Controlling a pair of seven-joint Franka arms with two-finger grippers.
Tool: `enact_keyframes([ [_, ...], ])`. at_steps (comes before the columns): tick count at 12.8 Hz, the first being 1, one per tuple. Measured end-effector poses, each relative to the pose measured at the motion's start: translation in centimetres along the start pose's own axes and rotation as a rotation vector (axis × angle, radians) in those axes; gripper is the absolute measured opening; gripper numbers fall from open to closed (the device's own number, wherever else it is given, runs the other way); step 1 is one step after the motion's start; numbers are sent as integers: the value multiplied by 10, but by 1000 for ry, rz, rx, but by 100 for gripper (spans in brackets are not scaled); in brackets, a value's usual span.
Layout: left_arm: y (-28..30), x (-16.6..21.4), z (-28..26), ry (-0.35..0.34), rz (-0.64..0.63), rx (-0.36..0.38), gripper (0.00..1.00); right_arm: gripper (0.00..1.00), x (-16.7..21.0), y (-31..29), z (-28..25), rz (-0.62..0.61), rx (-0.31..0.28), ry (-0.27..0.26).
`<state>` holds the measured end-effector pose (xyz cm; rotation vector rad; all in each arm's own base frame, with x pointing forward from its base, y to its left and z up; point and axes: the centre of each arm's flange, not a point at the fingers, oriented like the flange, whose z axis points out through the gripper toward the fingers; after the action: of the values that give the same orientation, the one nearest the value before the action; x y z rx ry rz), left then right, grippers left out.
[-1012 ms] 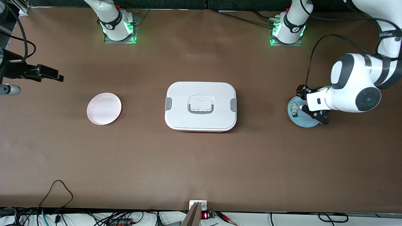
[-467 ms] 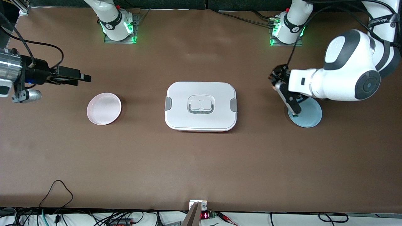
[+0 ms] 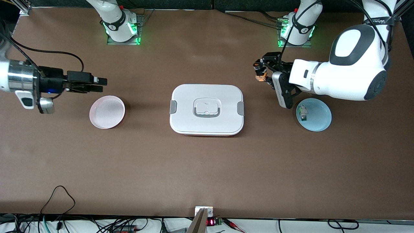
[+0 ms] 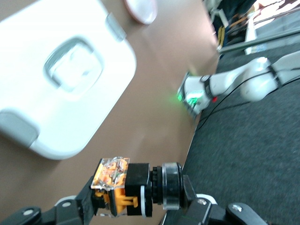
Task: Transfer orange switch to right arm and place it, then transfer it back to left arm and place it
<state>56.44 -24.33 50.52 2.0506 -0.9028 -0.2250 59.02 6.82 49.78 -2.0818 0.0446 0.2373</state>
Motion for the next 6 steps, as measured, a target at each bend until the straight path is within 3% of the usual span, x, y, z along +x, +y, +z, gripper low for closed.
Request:
enact_keyframes([
  [3, 23, 31, 22, 111, 33, -38, 72, 100, 1, 2, 26, 10, 137, -20],
  [6, 39, 58, 54, 186, -28, -45, 72, 100, -1, 4, 56, -6, 225, -36],
])
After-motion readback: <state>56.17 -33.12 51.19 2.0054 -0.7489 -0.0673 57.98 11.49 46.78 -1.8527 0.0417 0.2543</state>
